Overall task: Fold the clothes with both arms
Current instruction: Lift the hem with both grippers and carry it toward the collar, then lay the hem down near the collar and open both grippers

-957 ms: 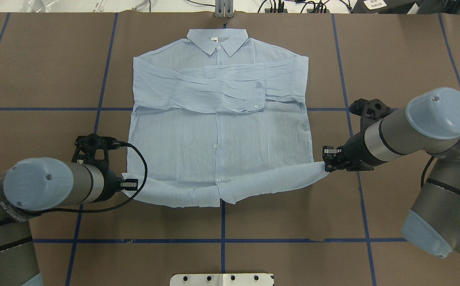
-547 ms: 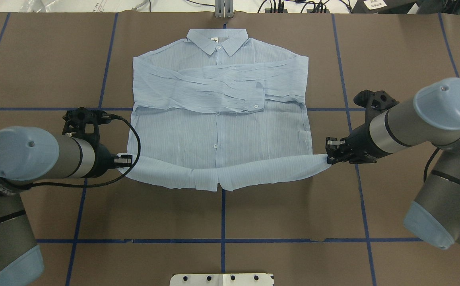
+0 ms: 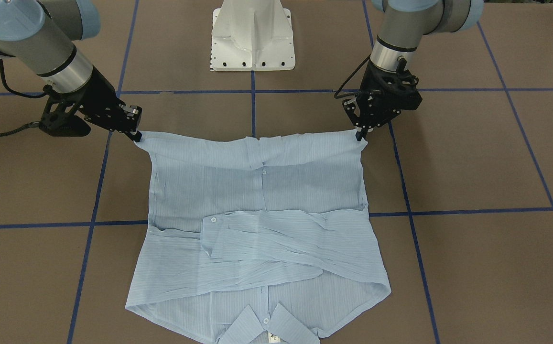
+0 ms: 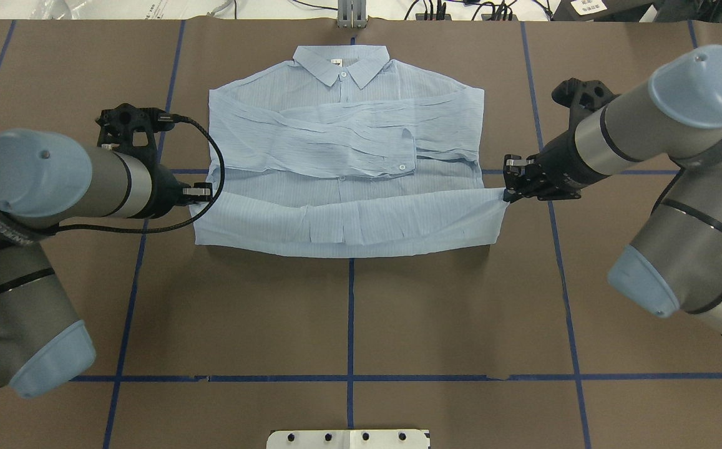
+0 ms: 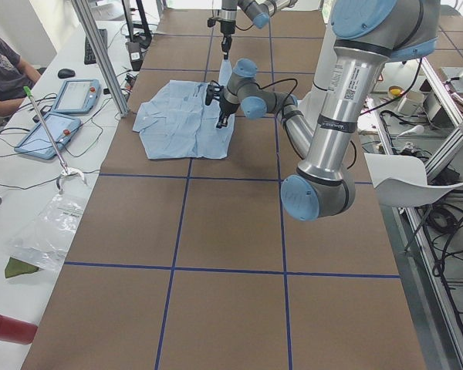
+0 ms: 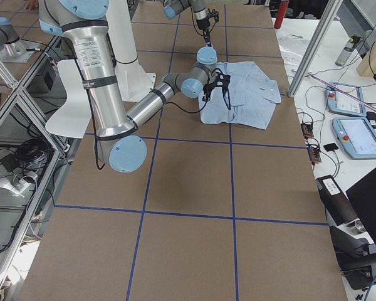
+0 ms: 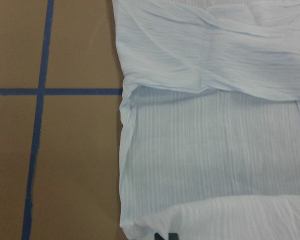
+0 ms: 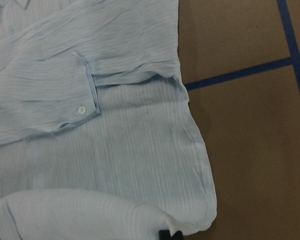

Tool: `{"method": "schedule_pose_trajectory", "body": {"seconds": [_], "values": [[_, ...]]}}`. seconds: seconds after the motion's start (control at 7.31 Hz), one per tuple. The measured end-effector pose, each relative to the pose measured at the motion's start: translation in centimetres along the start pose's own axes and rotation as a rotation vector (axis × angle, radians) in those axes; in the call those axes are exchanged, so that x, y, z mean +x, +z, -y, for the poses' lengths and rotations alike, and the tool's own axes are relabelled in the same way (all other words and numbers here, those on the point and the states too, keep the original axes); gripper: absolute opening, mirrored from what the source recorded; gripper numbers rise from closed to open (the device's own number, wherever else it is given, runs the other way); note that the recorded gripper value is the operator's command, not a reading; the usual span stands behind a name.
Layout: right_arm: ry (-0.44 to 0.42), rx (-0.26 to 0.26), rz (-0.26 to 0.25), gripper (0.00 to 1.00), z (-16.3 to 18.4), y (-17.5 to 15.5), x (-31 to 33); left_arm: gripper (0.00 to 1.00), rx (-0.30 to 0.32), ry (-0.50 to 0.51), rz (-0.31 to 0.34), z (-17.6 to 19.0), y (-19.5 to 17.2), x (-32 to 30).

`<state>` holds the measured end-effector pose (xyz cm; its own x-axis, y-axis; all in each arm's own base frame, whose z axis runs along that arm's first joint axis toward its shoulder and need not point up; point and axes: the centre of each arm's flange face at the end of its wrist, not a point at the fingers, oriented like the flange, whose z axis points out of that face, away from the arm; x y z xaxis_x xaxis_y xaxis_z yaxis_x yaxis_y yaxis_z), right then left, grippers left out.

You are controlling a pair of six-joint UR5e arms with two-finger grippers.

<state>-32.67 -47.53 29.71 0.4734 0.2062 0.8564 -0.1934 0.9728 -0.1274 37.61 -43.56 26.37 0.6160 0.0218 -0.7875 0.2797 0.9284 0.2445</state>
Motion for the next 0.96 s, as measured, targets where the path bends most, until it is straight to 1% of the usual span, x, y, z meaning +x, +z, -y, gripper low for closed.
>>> {"method": "schedule_pose_trajectory", "body": {"seconds": [0.41,0.68,0.96], "values": [[-0.01,0.038,-0.009,0.0,7.1,0.6,-2.8,0.0,0.048,0.012,0.012,6.6,1.1,-1.0],[-0.01,0.05,-0.026,0.0,11.7,1.2,-4.4,0.0,0.074,0.015,0.0,10.4,3.8,-3.1],[-0.004,0.058,-0.035,0.0,15.6,1.2,-6.8,0.0,0.094,0.008,-0.013,13.1,7.0,-4.6]]}}
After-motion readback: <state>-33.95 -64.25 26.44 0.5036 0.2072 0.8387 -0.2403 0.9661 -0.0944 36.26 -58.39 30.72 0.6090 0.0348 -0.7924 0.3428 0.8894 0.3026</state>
